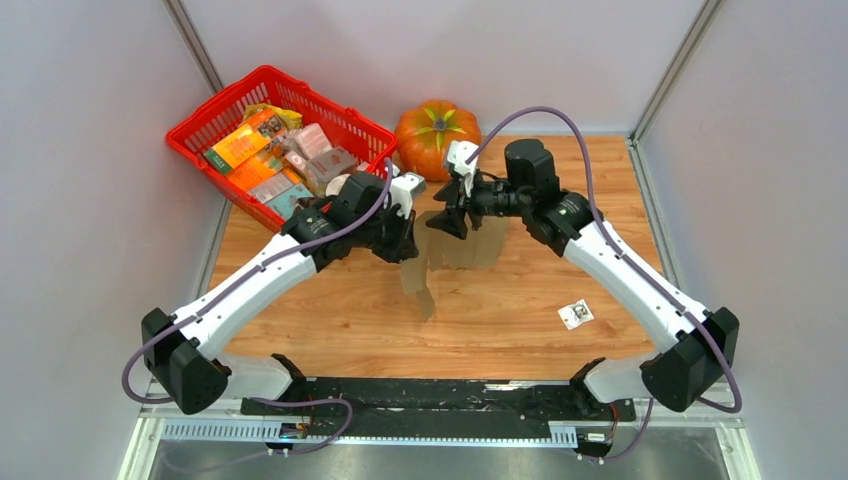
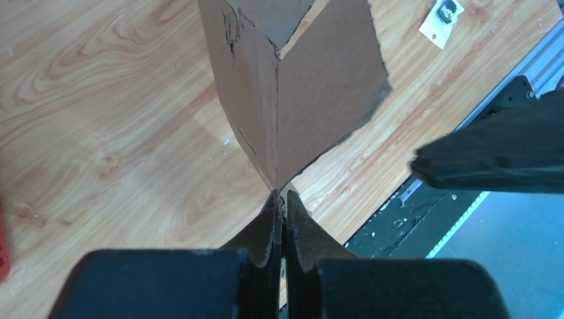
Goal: Fold the paper box
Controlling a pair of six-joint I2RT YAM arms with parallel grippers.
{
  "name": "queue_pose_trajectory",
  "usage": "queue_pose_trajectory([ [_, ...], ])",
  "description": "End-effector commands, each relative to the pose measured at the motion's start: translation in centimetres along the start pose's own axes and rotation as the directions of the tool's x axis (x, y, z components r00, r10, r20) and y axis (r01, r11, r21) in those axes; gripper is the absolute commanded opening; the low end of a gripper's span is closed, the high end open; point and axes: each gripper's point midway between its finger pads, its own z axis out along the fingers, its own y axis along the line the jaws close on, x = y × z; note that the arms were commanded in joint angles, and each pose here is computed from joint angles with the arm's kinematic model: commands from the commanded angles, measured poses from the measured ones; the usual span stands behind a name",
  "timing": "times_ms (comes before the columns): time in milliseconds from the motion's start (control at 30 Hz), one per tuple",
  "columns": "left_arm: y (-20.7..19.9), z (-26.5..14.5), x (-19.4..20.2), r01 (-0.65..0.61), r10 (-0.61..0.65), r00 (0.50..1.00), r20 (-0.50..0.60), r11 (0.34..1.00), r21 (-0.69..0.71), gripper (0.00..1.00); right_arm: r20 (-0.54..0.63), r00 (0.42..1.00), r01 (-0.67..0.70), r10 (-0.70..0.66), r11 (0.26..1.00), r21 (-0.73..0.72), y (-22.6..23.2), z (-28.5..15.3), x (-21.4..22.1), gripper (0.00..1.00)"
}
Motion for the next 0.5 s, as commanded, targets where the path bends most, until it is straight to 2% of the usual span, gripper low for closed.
queue_pose_trajectory([
  [0,-0.9,-1.8,-1.3,-0.077,0.074,0.995,0.067,0.996,0.042,0.01,0.053,0.997,0.068,-0.065,0.996,-0.059,0.4,0.3,-1.4,0.59],
  [67,-0.9,-2.0,-1.3,-0.09,0.086,0.994,0.074,0.995,0.046,0.01,0.046,0.997,0.061,-0.058,0.996,-0.066,0.3,0.7,-1.1,0.59],
  [267,-1.1,-2.3,-1.1,-0.122,0.117,0.99,0.083,0.991,0.057,0.0,0.049,0.998,0.042,-0.038,0.995,-0.093,0.4,1.3,-0.5,0.48],
  [367,-0.9,-2.5,-1.1,-0.127,0.122,0.988,0.09,0.991,0.046,0.0,0.068,0.997,0.034,-0.027,0.994,-0.107,0.5,1.3,-0.6,0.37],
  [467,-0.8,-2.7,-1.5,-0.121,0.117,0.987,0.107,0.992,0.032,0.01,0.084,0.996,0.03,-0.018,0.99,-0.14,1.1,1.4,-0.9,0.21],
])
